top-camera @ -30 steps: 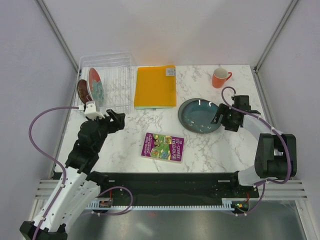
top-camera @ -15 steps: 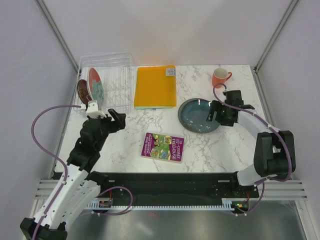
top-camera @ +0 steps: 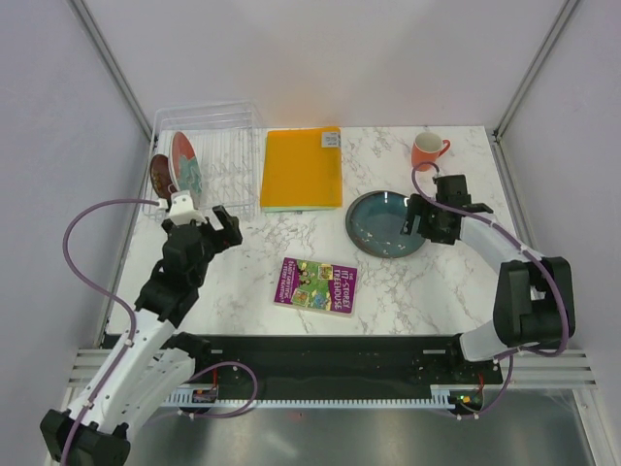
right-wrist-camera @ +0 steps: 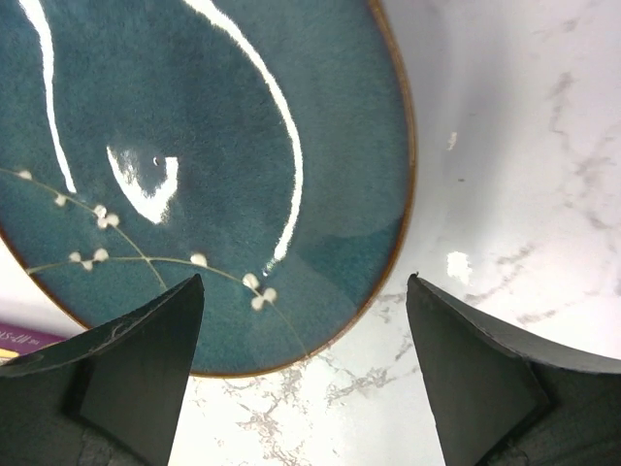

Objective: Unload the plates from the dish rack

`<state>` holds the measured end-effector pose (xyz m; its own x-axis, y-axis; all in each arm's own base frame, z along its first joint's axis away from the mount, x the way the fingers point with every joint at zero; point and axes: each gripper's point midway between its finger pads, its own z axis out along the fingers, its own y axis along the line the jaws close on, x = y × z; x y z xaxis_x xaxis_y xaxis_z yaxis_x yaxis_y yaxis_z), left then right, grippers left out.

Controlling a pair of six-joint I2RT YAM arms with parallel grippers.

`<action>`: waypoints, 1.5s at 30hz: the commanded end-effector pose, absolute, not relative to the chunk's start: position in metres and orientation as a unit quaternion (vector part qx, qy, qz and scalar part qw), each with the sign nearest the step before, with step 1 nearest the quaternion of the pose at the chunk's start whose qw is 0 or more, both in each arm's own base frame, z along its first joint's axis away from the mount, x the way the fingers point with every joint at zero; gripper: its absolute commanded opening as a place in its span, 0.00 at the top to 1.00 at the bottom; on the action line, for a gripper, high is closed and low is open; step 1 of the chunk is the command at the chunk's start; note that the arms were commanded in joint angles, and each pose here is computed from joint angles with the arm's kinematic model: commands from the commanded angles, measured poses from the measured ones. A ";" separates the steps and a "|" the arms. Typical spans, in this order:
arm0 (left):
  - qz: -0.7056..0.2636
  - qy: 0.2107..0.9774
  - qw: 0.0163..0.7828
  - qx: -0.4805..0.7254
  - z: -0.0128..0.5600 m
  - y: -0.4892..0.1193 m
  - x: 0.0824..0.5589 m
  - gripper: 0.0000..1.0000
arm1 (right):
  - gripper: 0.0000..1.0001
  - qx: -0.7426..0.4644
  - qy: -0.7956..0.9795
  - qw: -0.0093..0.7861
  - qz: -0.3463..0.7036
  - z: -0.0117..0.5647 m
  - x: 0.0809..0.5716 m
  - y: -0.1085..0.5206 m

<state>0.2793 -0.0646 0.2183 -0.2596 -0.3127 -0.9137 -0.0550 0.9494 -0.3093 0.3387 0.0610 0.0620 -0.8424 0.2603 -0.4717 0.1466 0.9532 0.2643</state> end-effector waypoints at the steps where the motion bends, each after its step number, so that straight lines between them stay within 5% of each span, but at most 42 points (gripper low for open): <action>1: 0.051 0.754 0.638 -0.150 0.251 -0.013 0.303 0.00 | 0.06 0.134 0.931 0.334 0.064 0.105 0.347 0.041; 10: 0.189 0.719 0.645 -0.177 0.300 0.033 0.383 0.00 | 0.04 0.130 0.907 0.391 0.084 0.150 0.343 0.043; 30: 0.353 0.729 0.552 -0.199 0.249 0.105 0.488 0.07 | 0.04 0.105 0.927 0.348 0.091 0.117 0.371 0.052; 36: 0.347 0.734 0.549 -0.197 0.240 0.108 0.494 0.35 | 0.05 0.101 0.931 0.336 0.097 0.106 0.372 0.055; 40: 0.353 0.743 0.534 -0.196 0.233 0.109 0.494 0.97 | 0.05 0.099 0.933 0.334 0.096 0.104 0.372 0.055; 45: 0.350 0.746 0.533 -0.193 0.234 0.107 0.495 0.98 | 0.06 0.098 0.933 0.334 0.096 0.103 0.369 0.055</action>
